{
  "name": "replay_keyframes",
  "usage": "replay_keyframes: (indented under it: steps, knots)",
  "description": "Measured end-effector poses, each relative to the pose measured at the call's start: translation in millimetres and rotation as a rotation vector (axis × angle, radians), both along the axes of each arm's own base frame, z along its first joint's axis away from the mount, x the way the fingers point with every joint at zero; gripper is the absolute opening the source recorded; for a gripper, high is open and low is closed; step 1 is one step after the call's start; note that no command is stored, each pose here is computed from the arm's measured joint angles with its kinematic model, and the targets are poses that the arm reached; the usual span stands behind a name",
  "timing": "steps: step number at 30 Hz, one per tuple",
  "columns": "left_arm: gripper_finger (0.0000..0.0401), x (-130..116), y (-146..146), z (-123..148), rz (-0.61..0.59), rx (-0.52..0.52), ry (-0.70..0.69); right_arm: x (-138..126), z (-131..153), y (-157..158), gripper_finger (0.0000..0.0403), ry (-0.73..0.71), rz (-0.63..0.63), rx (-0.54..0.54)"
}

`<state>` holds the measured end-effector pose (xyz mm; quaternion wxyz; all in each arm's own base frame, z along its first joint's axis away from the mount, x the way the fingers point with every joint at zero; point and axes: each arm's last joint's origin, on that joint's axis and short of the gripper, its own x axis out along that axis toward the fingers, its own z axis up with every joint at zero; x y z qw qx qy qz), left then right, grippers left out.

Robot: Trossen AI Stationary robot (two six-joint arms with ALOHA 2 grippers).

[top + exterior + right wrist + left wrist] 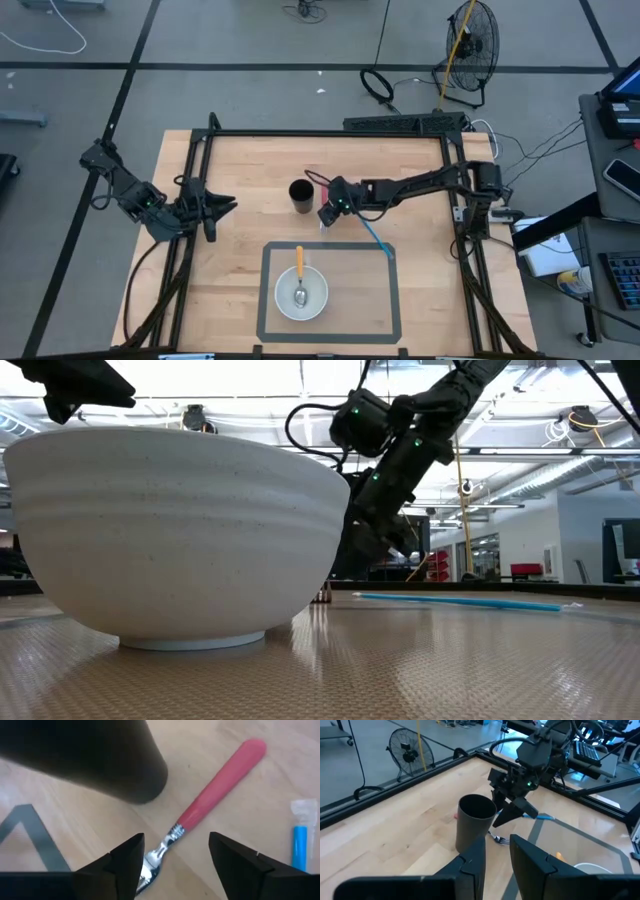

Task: Pick & Place Utensil
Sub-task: Put the pink fork into the white bowl on the mat

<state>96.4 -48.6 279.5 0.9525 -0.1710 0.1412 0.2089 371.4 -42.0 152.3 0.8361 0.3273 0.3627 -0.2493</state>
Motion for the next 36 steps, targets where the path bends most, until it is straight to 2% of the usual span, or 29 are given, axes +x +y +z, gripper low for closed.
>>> replay_keyframes:
  steps: [12,19,25,36]
  knots:
    - [0.0090,0,0,0,0.014,0.010,-0.007,2,-6,0,0.0213,0.011,-0.021,-0.030]
    - [0.0090,0,1,0,0.018,0.014,-0.009,6,-17,16,0.0212,0.011,0.008,0.009]
    - [0.0090,0,1,0,0.016,0.019,-0.006,6,-16,19,0.0212,0.011,-0.039,-0.045]
    - [0.0090,0,1,0,0.015,0.024,-0.003,9,-21,31,0.0212,0.003,-0.025,-0.025]
